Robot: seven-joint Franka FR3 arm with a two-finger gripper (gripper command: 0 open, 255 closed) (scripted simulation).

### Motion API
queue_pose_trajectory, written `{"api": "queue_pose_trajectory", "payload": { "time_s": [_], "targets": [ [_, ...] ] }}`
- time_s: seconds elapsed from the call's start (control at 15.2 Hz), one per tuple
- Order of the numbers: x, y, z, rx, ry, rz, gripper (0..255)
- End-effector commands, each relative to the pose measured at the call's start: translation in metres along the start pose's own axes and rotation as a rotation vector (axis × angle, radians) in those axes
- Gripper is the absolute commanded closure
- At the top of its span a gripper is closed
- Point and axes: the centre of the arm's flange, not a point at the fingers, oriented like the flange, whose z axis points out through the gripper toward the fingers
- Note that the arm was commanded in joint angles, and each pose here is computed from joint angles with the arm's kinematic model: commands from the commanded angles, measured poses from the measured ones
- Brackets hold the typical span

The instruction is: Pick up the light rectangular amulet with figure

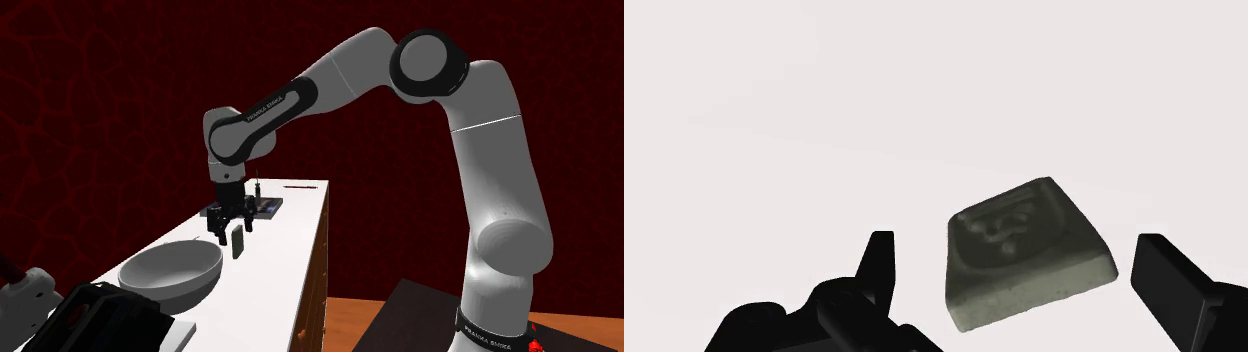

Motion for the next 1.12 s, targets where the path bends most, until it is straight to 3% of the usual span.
{"api": "queue_pose_trajectory", "payload": {
  "time_s": [0.0, 0.59, 1.06],
  "targets": [
    [0.000, 0.000, 0.002, 0.000, 0.000, 0.000, 255],
    [0.000, -0.001, 0.001, 0.000, 0.001, 0.000, 255],
    [-0.003, 0.000, -0.035, 0.000, 0.001, 0.000, 255]
  ]
}}
